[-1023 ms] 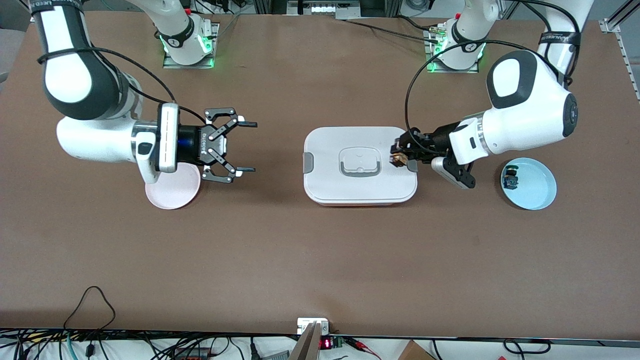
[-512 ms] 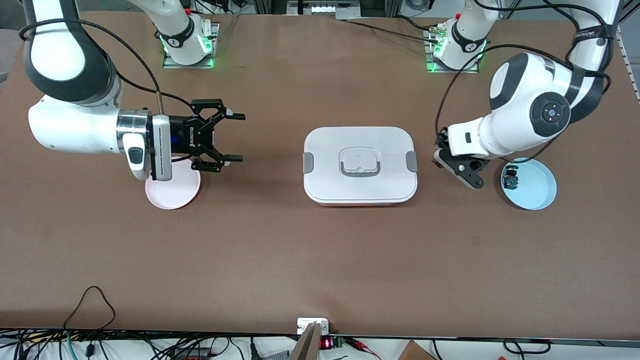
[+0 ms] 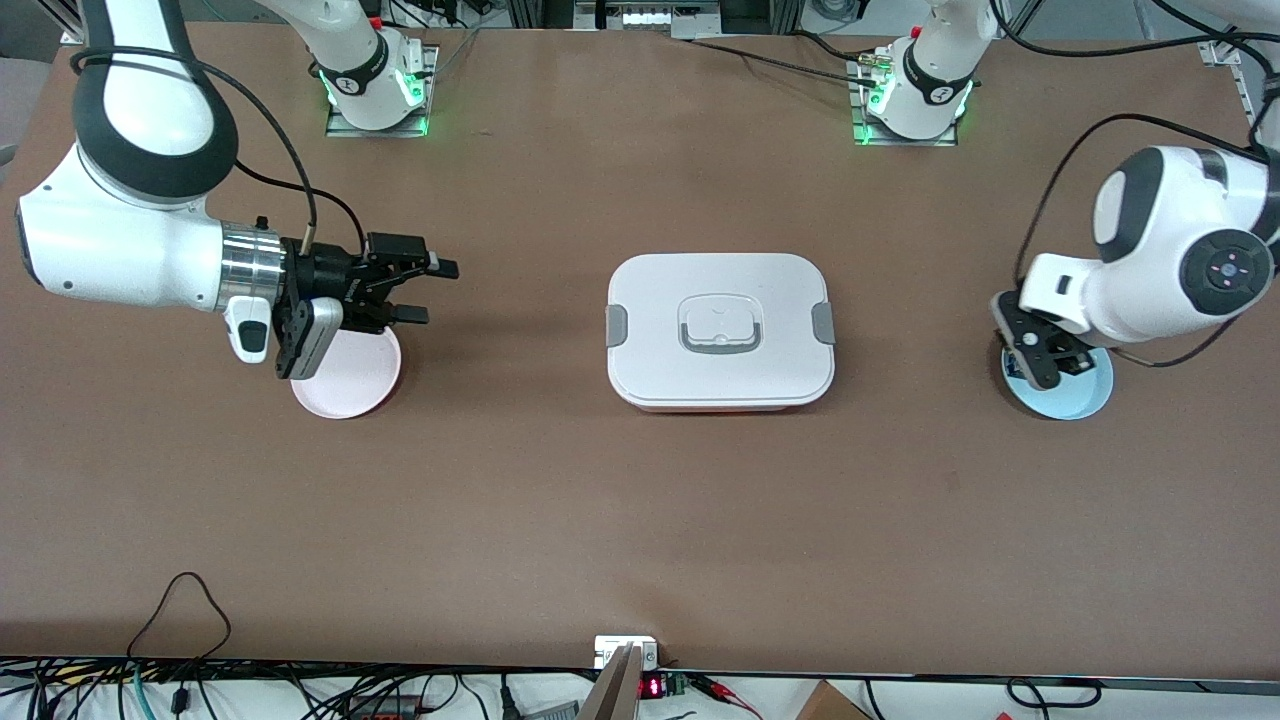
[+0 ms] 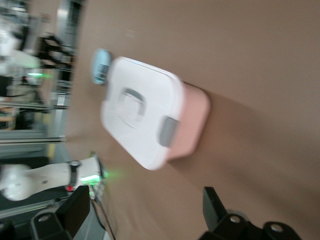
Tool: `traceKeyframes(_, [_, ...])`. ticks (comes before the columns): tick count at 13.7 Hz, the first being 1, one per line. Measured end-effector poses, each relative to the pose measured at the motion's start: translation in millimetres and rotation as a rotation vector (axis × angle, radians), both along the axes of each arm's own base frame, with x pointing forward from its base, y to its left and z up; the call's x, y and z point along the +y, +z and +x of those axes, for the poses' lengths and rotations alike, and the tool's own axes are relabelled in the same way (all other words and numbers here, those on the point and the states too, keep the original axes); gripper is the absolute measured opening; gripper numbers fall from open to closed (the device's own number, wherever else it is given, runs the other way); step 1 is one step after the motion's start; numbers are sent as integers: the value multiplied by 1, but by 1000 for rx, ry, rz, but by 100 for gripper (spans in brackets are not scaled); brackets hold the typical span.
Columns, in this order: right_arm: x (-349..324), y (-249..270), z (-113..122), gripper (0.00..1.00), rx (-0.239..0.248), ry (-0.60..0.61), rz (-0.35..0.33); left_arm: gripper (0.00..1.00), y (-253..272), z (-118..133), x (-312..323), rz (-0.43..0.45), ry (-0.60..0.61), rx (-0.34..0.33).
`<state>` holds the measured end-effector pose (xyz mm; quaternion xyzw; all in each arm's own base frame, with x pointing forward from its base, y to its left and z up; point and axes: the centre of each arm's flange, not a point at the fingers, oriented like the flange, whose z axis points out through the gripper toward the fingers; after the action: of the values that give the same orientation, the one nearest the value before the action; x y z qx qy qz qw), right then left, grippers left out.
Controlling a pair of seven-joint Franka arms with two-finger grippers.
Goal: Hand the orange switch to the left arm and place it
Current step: 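Lower the switch into the blue dish and open the left gripper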
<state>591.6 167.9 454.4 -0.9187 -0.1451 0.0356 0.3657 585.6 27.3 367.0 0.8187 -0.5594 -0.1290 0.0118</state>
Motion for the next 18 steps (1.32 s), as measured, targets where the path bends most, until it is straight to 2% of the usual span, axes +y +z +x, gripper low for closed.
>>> traceKeyframes(3, [-22, -10, -12, 100, 154, -63, -364, 43, -30, 5, 54, 35, -108, -18])
traceKeyframes(4, [-31, -12, -17, 100, 183, -56, -473, 43, -47, 7, 72, 26, -135, -30])
traceKeyframes(5, [-41, -11, -20, 100, 186, -36, -580, 43, -65, 7, 92, 8, -157, -43])
traceKeyframes(6, [-54, -6, -20, 100, 162, -14, -700, 43, -85, 7, 111, -21, -170, -53])
traceKeyframes(7, [-67, 1, -17, 100, 135, -14, -790, 43, -104, 5, 128, -49, -177, -62])
traceKeyframes(8, [-82, 10, -14, 100, 116, -42, -831, 43, -123, 2, 142, -76, -182, -68])
traceKeyframes(9, [-101, 21, -10, 100, 106, -80, -840, 43, -140, -1, 151, -100, -188, -67])
traceKeyframes(13, [-168, 75, 5, 100, 50, -234, -826, 43, -164, -7, 154, -137, -212, -46])
traceKeyframes(16, [-191, 121, -2, 100, 41, -289, -819, 43, -169, -12, 159, -129, -236, -43])
traceKeyframes(18, [-190, 129, -4, 100, 29, -297, -809, 43, -171, -16, 166, -132, -254, -44])
